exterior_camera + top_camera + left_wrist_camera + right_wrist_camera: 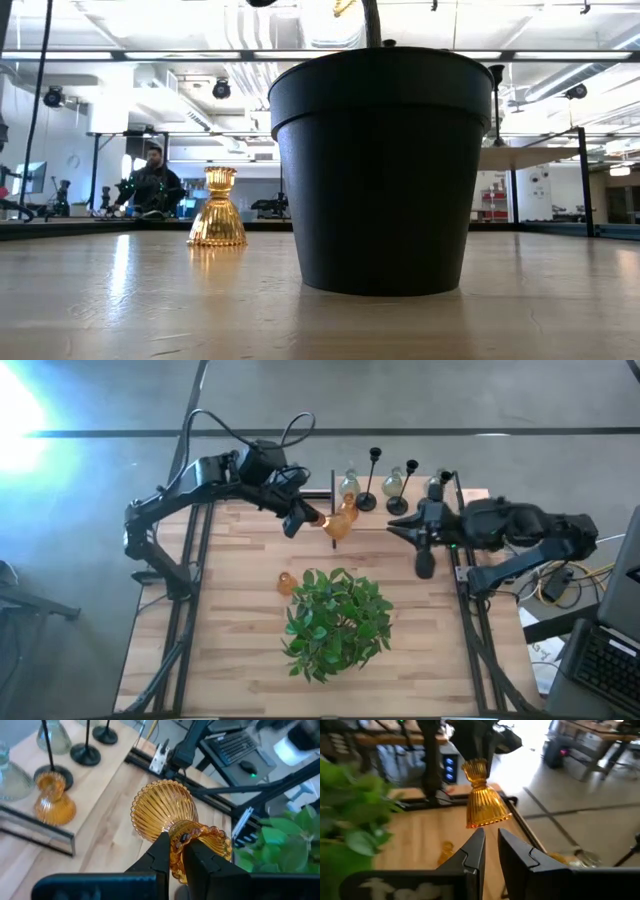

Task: Pick & Place candle stick holders
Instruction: Put the bottom yellow glass candle holder on the shelf

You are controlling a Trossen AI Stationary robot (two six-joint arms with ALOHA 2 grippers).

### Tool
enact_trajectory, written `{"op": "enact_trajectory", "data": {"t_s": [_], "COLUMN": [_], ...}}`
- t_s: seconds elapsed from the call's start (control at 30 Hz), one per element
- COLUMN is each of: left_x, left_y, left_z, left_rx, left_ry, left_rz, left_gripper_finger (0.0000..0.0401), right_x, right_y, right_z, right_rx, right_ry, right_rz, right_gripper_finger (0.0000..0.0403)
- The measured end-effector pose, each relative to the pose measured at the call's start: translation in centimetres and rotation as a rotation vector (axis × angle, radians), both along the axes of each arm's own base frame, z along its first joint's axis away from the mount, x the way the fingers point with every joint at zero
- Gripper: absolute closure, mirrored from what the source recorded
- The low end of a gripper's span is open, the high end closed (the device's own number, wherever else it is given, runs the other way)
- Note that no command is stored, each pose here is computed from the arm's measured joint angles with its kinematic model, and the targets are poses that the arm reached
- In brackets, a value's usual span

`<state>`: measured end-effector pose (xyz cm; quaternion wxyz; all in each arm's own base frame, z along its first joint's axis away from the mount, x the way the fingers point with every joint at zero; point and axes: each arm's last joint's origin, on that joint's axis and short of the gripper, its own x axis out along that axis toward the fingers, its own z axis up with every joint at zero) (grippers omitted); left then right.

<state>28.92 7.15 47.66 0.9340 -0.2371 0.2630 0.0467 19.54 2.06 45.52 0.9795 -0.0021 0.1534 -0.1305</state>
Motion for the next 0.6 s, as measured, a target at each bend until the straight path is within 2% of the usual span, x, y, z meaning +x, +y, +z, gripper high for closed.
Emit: {"op": "enact_trajectory", "data": {"t_s": [0.23,0.37,0.6], "left_x": [2.3,3.2,3.8], "left_y": [0.7,0.9,1.1], "left_z": [-0.7,-1.6,-2.1], "left_rx": [0.045,0.04,0.032], "left_ry": [-0.038,-0.01,0.005], "left_rz": [0.014,0.005,-0.001], "left_gripper_finger": [0.0368,0.0368,0.0368], "right_x": [3.3,5.0,6.9], "right_y": [0.5,0.7,0.2], "right_z": [-1.6,-1.7,-1.6], "right_rx": [-0.035,-0.081,-0.125], "right_ry": [0.062,0.033,0.063], "right_rz": [-0.049,-0.04,-0.078], "right_gripper_finger": [0.0348,0.0338,0.028]}}
